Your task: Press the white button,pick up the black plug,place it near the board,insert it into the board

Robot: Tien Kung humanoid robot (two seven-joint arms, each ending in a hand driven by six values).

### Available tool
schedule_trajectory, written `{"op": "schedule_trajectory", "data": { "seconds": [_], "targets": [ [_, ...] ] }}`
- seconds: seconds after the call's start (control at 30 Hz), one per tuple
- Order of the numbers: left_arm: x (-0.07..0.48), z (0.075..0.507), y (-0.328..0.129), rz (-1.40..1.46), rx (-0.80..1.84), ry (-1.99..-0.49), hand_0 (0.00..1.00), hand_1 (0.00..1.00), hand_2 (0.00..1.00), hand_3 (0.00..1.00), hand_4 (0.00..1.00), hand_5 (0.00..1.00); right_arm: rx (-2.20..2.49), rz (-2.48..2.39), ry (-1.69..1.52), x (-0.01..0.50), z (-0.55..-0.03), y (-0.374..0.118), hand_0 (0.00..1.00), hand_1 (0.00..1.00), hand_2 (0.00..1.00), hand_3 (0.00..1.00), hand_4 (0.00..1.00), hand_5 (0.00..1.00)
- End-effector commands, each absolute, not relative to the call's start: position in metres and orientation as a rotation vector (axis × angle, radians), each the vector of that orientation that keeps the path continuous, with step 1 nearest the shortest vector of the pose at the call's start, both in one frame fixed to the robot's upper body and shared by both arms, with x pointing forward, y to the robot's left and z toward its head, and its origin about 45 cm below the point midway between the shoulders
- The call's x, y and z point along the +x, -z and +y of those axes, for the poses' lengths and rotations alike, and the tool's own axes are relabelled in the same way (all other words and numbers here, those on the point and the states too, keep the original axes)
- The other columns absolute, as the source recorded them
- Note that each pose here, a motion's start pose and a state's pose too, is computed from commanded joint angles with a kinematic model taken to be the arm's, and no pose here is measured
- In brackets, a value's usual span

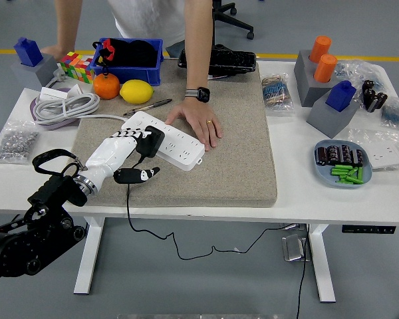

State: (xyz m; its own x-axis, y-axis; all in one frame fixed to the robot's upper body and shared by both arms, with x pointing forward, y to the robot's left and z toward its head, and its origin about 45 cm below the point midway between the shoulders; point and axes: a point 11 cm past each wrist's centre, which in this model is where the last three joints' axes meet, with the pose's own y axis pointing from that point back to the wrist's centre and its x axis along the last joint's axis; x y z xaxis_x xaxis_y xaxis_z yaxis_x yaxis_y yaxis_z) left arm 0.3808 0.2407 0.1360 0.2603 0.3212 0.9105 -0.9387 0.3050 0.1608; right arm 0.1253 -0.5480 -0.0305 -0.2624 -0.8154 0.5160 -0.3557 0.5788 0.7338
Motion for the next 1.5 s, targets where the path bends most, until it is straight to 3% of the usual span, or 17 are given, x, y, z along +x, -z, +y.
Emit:
{"op": "schedule_trajectory", "data": {
  "seconds": [0.93,1.5],
  "targets": [
    [0.400,0.220,-0.138,-0.936,0.867,-0.989,0.962,0.959,0.913,0.869,0.810,0.476,0.944,-1.859,0.605,0.123,-0.550,0.030,0.682,0.592,0.583,0.573,0.620,0.297],
    [0.409,0.235,-0.186,-0.978,0.650,-1.219,0.988,0.976,0.953,0.940,0.812,0.563,0.946,-1.861,0.609,0.124,-0.548,0.031,0.681,0.591,0.583,0.574,0.619,0.297]
  ]
}}
